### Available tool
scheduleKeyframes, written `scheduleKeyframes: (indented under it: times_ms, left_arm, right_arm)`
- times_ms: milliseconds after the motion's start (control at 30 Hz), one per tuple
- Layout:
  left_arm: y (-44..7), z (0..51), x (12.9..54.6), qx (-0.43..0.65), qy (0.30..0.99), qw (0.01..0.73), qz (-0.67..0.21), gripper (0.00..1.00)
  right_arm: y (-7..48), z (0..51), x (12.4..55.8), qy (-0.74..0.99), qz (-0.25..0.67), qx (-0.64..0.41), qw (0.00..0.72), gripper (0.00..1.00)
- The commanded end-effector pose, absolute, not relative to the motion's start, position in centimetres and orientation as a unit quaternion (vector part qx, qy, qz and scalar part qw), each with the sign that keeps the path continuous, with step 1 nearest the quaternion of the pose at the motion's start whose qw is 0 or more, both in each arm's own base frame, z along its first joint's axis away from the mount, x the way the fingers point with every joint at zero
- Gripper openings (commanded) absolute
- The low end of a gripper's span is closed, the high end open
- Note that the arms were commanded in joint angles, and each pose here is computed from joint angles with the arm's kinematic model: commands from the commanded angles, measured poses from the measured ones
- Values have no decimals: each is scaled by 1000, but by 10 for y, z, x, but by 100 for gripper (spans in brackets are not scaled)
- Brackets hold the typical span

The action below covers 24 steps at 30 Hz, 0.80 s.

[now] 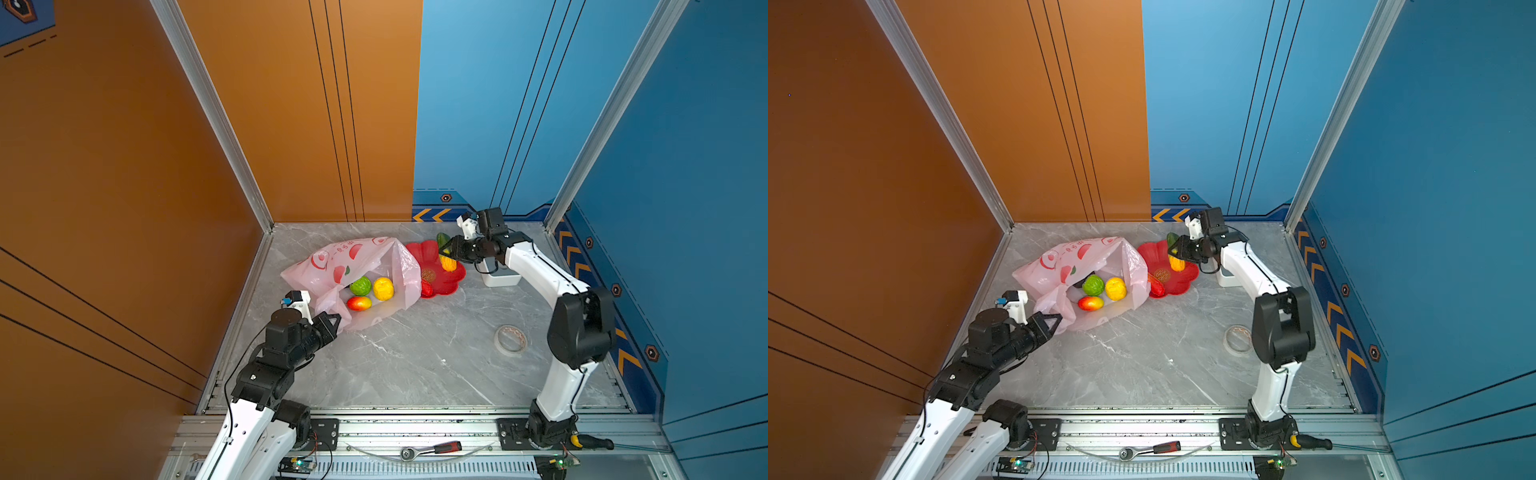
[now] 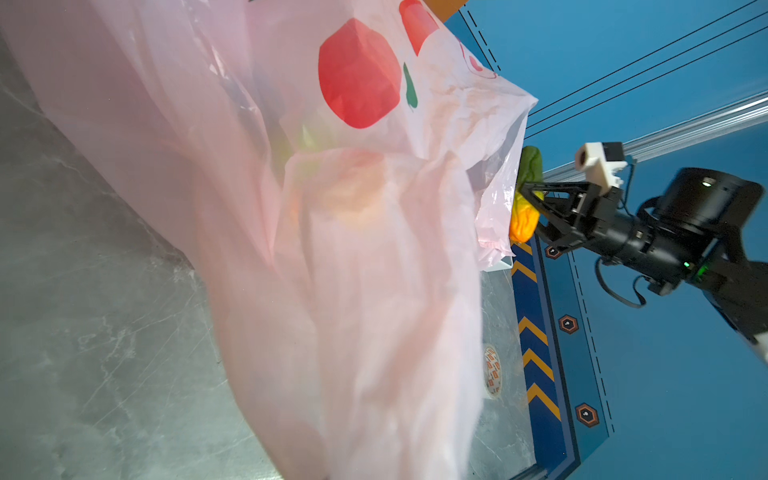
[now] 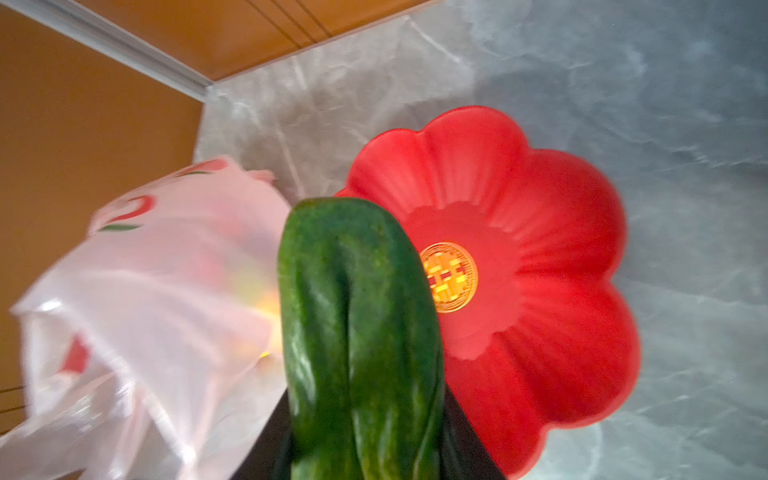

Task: Place the fruits into the plastic bag
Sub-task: 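Carry the green-yellow fruit into the bag mouth held by the left gripper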

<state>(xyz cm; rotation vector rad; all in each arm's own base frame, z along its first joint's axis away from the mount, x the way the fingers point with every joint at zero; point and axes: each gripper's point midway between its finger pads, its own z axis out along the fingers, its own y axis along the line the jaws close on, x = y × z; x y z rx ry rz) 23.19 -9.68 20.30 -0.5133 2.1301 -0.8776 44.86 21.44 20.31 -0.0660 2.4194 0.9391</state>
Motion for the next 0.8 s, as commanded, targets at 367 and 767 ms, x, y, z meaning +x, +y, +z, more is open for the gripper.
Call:
scheduleKeyframes:
  times_ms: [367, 767]
  left_arm:
    - [-105, 225, 235, -189, 807, 402, -389, 0]
    - [-109, 225, 231, -177, 804, 402, -401, 0]
  right_arm:
    - [374, 239, 287, 842, 501, -134, 150, 36]
    - [460, 200, 322, 837, 539, -39, 84, 35]
